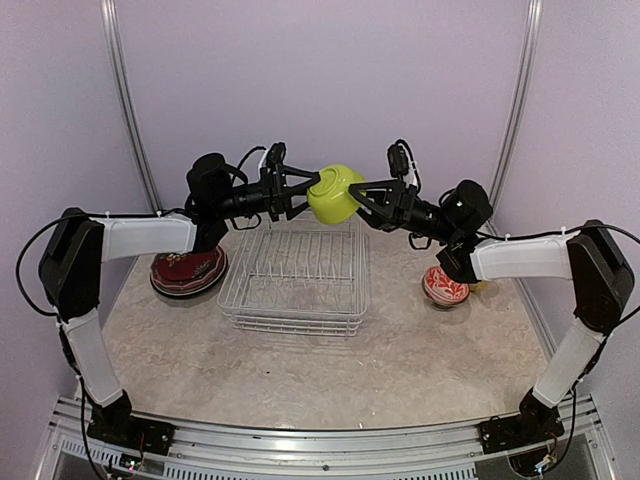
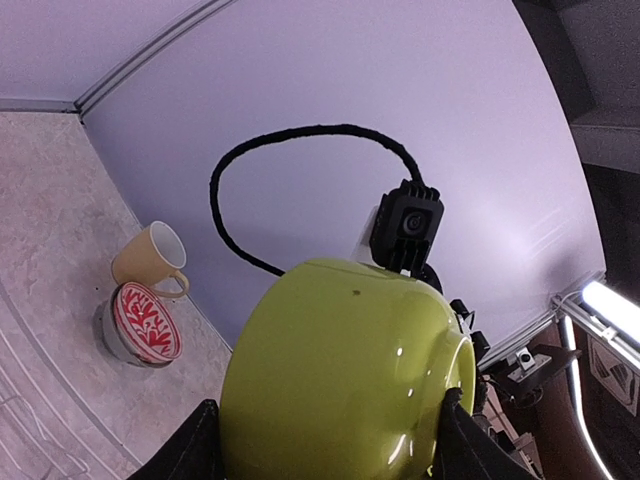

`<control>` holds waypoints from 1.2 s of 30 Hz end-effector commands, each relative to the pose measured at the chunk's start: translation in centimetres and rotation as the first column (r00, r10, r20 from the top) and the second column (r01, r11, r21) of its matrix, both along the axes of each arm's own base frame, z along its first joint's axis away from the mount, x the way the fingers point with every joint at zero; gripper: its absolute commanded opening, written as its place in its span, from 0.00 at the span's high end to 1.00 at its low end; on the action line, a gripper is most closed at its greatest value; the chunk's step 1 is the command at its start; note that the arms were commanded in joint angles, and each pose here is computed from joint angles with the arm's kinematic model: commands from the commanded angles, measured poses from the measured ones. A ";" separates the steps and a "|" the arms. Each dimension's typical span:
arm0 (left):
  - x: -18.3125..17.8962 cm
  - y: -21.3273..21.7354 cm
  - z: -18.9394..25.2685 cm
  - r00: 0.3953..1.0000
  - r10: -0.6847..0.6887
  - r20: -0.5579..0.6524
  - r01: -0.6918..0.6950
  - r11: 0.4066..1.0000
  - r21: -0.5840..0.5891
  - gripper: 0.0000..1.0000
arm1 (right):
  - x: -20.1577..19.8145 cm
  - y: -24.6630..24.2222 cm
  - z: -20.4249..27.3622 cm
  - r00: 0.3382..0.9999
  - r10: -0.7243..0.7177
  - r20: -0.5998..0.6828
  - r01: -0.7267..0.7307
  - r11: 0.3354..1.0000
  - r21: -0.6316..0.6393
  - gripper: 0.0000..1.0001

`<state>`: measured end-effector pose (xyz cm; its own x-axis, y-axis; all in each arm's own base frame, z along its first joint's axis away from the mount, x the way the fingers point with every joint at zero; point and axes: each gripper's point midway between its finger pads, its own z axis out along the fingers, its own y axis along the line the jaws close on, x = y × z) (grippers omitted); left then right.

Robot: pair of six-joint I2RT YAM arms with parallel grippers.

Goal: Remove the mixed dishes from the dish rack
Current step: Pass from the left arm to the right, then place the bowl in the bowl.

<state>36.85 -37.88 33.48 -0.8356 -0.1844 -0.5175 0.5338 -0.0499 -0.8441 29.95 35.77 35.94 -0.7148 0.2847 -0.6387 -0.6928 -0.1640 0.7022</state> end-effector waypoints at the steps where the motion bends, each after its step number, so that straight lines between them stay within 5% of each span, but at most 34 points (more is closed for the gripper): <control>1: -1.3 -0.9 0.1 0.998 -0.054 0.030 0.055 0.998 -0.028 0.64 | -1.5 -0.2 2.8 0.997 0.037 0.069 -0.043 0.995 0.088 0.55; 8: -1.6 -1.1 -0.7 0.998 -0.065 0.023 0.066 0.997 -0.026 0.63 | -1.8 -0.6 3.1 0.996 0.025 0.081 -0.033 0.994 0.100 0.88; 12: -1.7 -1.0 -1.3 0.998 -0.056 0.017 0.056 0.998 -0.013 0.50 | -2.0 -0.7 3.2 0.995 0.018 0.093 -0.027 0.995 0.098 1.00; 20: -0.6 1.1 -3.1 0.999 0.039 0.007 -0.039 0.997 0.059 0.02 | -2.4 -1.0 3.1 0.992 -0.015 0.127 0.009 0.999 0.050 1.00; 28: 0.0 3.3 -4.3 0.990 0.134 0.052 -0.142 0.974 0.179 0.01 | -1.4 -1.1 0.0 0.987 -0.111 0.116 0.126 0.982 -0.138 1.00; 32: 0.0 4.3 -3.9 0.973 0.190 0.133 -0.218 0.943 0.250 0.01 | 0.7 -2.9 -4.3 0.946 -0.291 0.144 0.324 0.860 -0.393 1.00; 36: -0.1 5.4 -3.7 0.952 0.233 0.196 -0.287 0.902 0.322 0.01 | 2.1 -7.1 -8.3 0.866 -0.433 0.249 0.487 0.617 -0.618 1.00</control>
<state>36.47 -33.69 30.31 -0.7483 -0.2057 -0.6307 0.5851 0.2434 -0.7736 30.32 33.11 33.38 -0.5841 0.2379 -0.7760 -0.7218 0.2849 0.6307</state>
